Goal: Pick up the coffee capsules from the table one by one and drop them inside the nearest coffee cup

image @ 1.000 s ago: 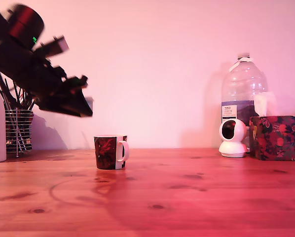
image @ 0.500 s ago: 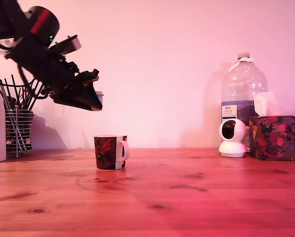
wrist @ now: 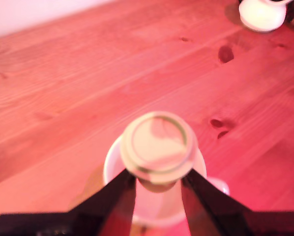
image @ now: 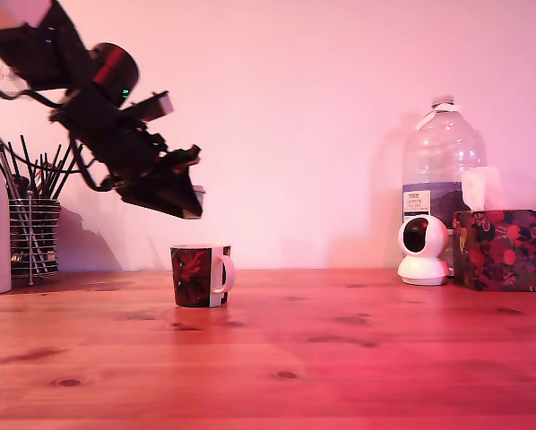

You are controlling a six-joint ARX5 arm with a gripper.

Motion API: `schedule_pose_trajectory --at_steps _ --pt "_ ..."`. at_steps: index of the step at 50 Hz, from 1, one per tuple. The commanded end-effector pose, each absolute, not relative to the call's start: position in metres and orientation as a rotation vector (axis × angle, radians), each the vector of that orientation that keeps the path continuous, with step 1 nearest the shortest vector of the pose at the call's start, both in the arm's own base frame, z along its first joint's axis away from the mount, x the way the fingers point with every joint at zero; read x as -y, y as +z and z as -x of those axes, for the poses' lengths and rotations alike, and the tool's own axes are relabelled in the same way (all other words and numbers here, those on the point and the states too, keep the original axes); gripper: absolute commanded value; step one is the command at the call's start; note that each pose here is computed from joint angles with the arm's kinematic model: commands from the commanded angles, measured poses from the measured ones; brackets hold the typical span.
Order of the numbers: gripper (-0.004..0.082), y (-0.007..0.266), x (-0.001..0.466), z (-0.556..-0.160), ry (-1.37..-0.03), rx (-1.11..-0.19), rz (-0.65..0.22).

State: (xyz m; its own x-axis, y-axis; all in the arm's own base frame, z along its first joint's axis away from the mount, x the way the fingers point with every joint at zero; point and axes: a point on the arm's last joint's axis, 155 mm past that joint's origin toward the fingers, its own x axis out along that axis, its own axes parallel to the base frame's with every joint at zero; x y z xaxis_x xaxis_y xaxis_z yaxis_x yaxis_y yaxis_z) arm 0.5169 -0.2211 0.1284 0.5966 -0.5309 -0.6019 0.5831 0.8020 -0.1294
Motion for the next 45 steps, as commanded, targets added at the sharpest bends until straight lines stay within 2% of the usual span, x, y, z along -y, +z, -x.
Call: schedule_pose_trajectory --at_steps 1,16,45 --pt "0.0201 0.112 0.229 -0.518 -0.662 -0.697 -0.092" --pt "0.02 0.091 0.228 -0.518 -0.644 -0.737 -0.116" --pt "0.0201 0.088 0.223 -0.52 -0.615 -0.743 -0.135"
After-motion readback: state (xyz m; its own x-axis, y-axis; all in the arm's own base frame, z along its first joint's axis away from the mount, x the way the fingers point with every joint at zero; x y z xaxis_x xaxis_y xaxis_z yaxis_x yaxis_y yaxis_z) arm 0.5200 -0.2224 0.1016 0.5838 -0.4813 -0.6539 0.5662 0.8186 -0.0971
